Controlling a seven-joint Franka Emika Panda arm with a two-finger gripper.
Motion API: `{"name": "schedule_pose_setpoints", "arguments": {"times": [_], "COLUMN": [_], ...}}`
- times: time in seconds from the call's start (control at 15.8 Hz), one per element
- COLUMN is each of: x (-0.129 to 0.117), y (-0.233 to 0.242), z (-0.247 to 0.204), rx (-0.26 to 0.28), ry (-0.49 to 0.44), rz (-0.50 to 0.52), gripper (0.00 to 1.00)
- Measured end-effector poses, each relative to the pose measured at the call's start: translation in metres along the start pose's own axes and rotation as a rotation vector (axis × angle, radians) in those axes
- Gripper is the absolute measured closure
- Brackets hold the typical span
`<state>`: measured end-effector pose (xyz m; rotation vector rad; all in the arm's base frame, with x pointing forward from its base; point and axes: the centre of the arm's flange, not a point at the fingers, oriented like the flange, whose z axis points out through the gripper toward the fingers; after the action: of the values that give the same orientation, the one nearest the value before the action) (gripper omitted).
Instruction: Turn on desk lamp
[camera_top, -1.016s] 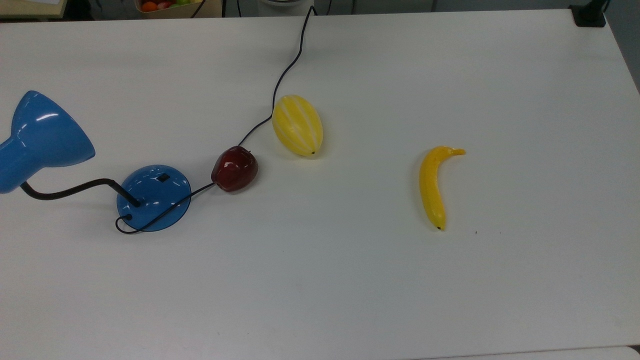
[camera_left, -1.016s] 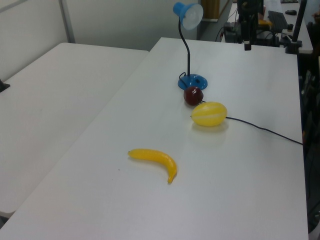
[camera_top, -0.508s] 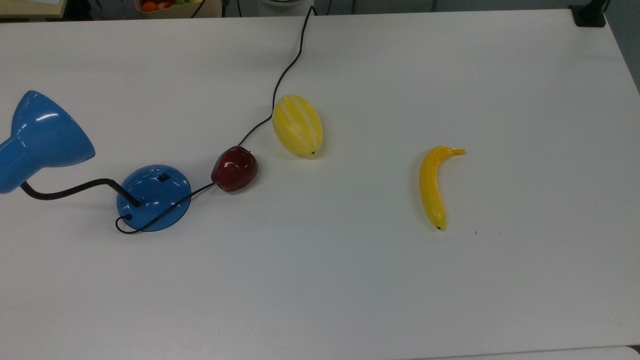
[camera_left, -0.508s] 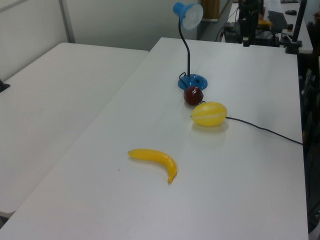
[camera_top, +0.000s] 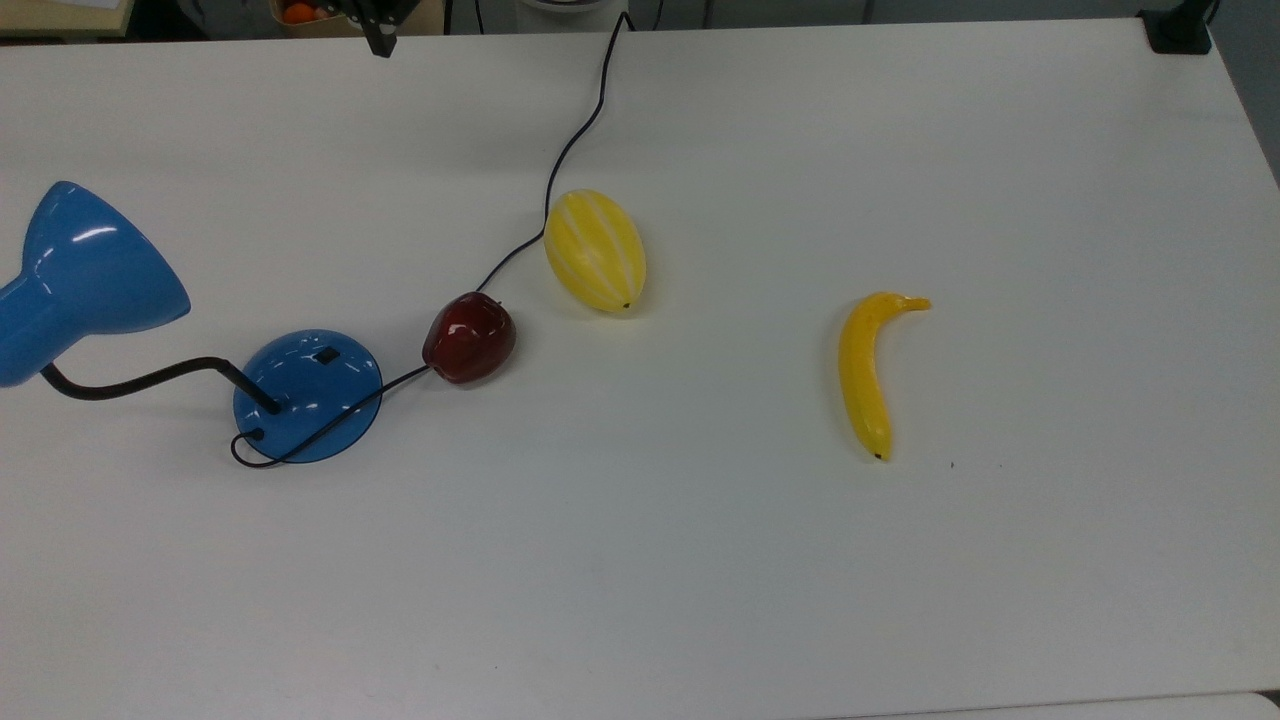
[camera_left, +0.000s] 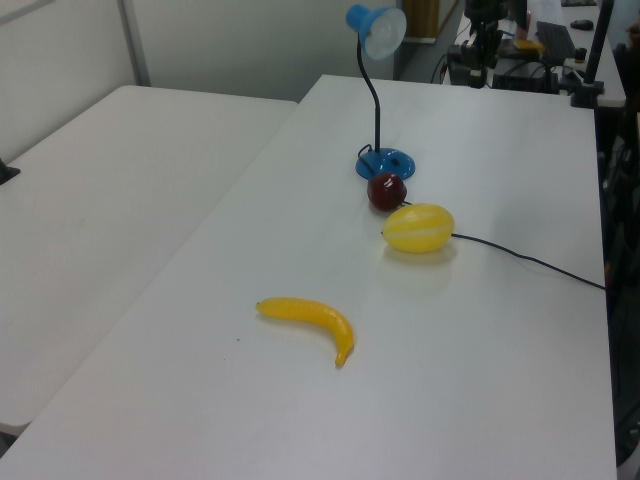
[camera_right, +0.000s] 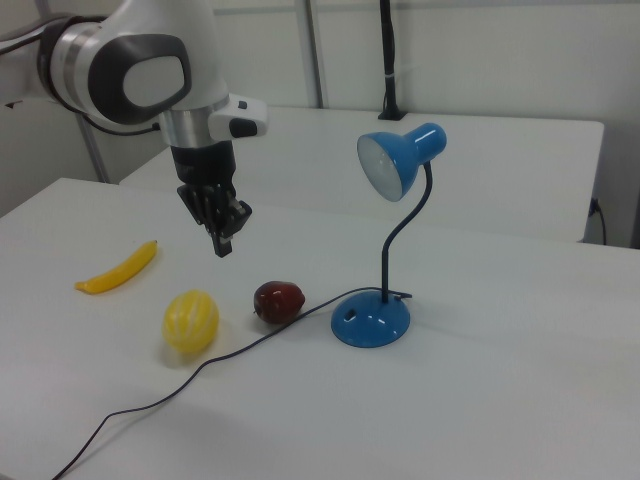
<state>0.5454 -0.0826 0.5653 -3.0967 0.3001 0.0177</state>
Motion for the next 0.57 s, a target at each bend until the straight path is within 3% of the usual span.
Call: {"name": "schedule_pose_setpoints", "arguments": {"times": [0.57], "x": [0.024], "y": [0.001], "z": [0.027], "rx": [0.01], "ry": [0.028], "rz": [0.067], "gripper": [0.99]}}
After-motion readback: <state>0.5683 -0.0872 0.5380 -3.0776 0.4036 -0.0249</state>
